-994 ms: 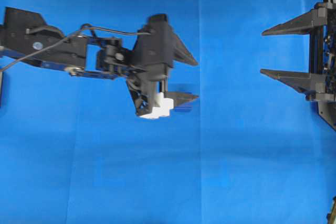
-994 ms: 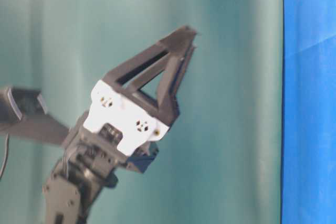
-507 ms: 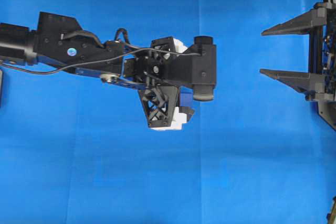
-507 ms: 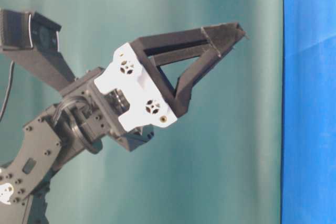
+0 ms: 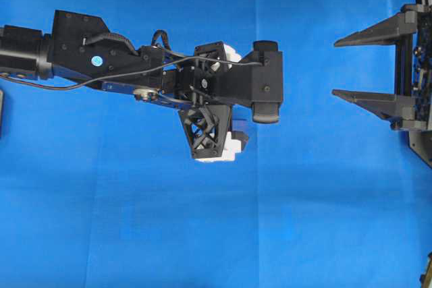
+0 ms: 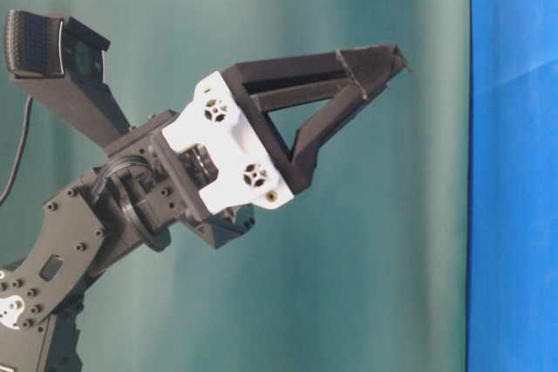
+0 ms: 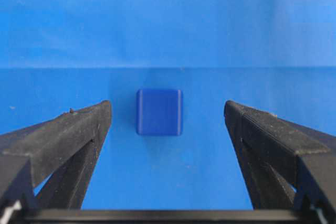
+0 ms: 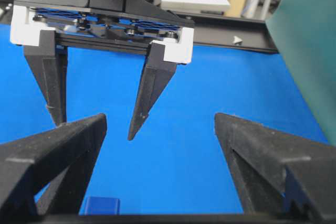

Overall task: Handover the blue block to the right arm after grasping it with the left arm, then place it in the designated position.
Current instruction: 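Close the left gripper on the blue cube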

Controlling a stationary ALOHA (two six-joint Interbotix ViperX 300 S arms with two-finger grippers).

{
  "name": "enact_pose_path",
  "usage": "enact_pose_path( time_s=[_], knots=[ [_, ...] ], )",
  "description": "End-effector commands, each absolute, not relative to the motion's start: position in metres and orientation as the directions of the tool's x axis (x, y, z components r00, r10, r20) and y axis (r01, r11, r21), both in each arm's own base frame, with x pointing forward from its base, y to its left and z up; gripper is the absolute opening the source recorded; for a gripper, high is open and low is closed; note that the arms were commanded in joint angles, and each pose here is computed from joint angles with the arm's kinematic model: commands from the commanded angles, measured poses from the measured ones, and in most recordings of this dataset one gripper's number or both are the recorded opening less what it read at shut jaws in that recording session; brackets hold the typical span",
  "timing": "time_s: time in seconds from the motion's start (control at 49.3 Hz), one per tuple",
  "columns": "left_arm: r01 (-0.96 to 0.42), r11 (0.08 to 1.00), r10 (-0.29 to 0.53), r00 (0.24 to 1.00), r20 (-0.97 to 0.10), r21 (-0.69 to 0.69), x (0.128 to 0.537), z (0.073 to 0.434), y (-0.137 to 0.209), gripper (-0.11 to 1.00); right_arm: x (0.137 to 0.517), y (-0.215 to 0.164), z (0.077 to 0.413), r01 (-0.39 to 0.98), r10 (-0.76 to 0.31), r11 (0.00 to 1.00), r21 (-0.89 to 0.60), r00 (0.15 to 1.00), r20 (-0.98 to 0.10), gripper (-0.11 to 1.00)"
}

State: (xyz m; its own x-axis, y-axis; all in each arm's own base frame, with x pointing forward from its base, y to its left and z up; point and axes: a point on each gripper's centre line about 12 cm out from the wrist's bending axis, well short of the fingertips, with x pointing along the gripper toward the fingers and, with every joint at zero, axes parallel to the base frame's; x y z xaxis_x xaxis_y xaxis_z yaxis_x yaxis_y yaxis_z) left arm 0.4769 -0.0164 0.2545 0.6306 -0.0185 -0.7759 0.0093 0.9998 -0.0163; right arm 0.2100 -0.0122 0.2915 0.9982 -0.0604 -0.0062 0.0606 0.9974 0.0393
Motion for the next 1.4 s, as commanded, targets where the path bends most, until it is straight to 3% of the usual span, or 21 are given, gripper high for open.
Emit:
enact_pose_path(
  time_s=[0.0, 1.034, 1.379],
  knots=[
    [0.008, 1.0, -0.016, 0.669, -0.743, -0.015, 0.479, 0.274, -0.015, 0.92, 0.212, -0.012, 0.3, 0.06, -0.061, 0.997, 0.041, 0.998, 0.015, 0.96],
    [0.002, 1.0, -0.016, 0.67, -0.742, -0.02, 0.479, 0.273, -0.015, 0.92, 0.212, -0.013, 0.3, 0.062, -0.063, 0.997, 0.042, 0.998, 0.015, 0.96],
    [-0.007, 0.999, -0.019, 0.696, -0.718, -0.033, 0.478, 0.253, -0.016, 0.92, 0.212, -0.012, 0.3, 0.06, -0.061, 0.997, 0.042, 0.998, 0.017, 0.96]
  ],
)
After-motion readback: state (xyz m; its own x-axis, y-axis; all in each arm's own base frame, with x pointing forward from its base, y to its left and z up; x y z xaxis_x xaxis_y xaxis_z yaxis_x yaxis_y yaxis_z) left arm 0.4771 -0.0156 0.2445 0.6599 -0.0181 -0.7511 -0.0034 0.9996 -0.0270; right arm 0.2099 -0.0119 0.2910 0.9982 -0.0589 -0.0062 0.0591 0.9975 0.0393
